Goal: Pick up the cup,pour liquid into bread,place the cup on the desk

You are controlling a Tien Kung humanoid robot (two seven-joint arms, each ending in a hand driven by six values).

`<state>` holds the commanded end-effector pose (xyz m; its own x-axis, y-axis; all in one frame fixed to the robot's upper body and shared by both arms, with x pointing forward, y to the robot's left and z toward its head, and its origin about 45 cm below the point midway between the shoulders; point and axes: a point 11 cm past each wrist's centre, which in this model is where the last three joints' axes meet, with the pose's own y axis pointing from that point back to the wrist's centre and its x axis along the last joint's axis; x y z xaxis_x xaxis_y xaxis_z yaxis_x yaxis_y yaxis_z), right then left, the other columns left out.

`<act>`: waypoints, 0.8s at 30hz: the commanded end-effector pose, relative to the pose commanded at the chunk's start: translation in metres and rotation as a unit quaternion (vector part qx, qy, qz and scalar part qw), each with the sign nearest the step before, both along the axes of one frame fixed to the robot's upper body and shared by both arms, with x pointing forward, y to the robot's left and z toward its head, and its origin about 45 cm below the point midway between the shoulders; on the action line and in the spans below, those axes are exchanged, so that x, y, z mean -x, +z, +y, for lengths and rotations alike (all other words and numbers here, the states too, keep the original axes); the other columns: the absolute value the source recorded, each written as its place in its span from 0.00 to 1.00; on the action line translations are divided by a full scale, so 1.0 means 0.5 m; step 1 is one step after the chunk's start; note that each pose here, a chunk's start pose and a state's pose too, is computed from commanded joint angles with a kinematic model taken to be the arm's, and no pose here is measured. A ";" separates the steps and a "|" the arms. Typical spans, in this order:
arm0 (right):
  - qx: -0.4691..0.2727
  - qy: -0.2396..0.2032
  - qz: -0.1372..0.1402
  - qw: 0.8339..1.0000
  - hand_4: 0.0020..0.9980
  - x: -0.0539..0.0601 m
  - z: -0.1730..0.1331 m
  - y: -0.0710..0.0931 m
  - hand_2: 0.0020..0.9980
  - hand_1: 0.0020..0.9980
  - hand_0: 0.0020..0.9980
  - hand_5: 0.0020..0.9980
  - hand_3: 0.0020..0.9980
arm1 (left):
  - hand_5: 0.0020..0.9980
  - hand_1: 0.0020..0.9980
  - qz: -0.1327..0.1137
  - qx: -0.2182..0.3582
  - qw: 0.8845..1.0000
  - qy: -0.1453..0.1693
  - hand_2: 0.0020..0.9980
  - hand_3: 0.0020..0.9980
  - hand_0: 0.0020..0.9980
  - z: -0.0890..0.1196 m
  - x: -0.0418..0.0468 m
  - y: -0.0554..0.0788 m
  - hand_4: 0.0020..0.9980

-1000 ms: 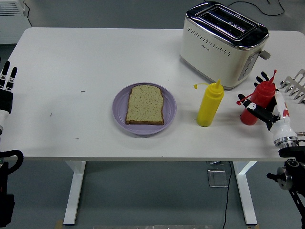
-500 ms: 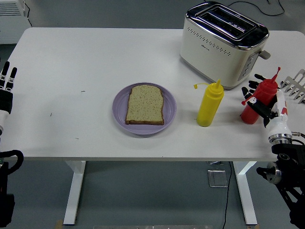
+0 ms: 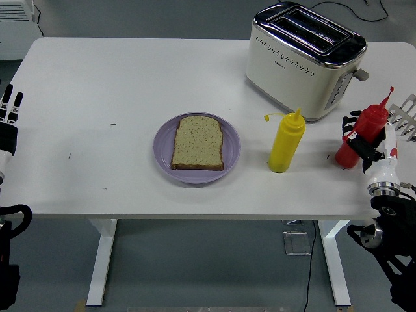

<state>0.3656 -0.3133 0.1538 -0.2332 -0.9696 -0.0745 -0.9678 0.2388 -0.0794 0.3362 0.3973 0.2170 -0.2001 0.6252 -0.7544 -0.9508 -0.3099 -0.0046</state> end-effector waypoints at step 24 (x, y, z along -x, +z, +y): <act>0.064 0.034 -0.088 0.993 0.57 -0.023 -0.013 0.185 0.32 0.19 0.11 0.08 0.39 | 0.99 0.75 -0.001 -0.001 1.000 0.002 0.75 0.71 0.79 0.002 0.001 0.002 0.51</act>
